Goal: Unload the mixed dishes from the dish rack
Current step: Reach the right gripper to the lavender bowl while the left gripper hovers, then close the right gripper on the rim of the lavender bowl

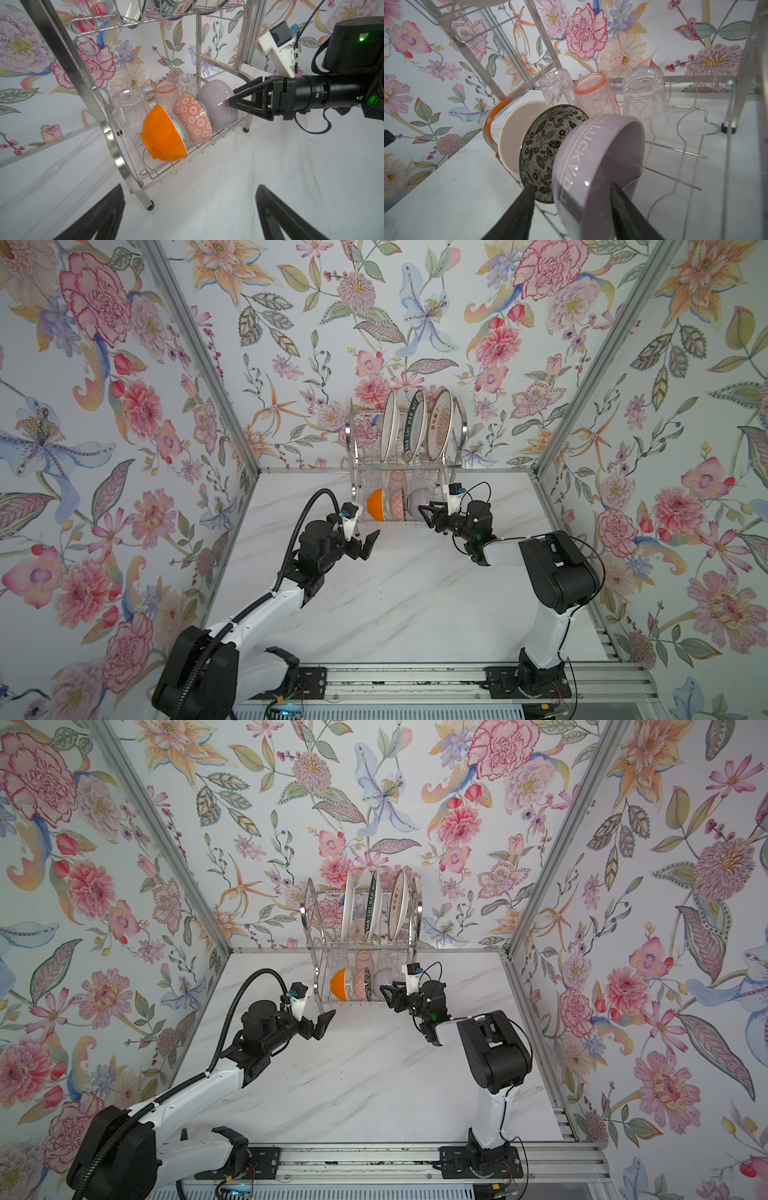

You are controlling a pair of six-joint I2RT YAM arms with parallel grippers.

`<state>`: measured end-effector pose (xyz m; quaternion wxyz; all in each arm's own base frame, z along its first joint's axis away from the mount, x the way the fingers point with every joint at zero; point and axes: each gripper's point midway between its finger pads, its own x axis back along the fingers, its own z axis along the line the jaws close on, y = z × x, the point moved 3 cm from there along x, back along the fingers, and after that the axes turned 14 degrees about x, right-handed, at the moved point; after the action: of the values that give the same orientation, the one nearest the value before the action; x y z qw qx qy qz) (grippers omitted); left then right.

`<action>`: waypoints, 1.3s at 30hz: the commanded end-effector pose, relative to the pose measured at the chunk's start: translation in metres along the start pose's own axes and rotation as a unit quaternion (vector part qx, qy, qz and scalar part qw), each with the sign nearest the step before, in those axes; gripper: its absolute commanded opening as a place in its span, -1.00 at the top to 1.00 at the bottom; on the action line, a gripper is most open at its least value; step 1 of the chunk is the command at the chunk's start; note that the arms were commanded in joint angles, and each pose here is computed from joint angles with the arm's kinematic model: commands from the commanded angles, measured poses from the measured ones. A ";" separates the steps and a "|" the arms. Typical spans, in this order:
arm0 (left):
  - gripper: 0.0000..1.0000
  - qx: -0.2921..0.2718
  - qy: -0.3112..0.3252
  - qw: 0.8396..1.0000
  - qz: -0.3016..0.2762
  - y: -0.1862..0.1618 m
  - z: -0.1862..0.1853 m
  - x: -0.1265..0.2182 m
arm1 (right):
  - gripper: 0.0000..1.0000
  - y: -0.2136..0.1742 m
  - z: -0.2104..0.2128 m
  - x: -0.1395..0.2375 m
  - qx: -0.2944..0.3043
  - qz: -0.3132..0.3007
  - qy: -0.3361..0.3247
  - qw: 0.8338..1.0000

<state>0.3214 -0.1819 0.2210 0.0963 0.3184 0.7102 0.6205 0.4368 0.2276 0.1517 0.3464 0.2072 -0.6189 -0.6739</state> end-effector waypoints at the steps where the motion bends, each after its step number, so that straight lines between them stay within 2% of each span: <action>1: -0.99 0.008 -0.010 1.000 0.003 -0.004 -0.005 -0.004 | -0.18 0.000 -0.002 -0.006 -0.005 0.000 0.011 1.000; 19: -0.99 0.011 -0.018 1.000 -0.001 -0.005 -0.012 -0.005 | -0.15 -0.004 0.005 -0.029 -0.004 0.002 0.048 0.999; 39: -0.99 0.015 -0.013 1.000 -0.010 -0.011 -0.012 0.000 | -0.01 -0.014 0.010 -0.040 -0.012 0.012 0.073 0.997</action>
<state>0.3157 -0.1918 0.2044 0.0963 0.3323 0.7138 0.6090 0.4529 0.2574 0.1361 0.3910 0.2403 -0.5941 -0.6606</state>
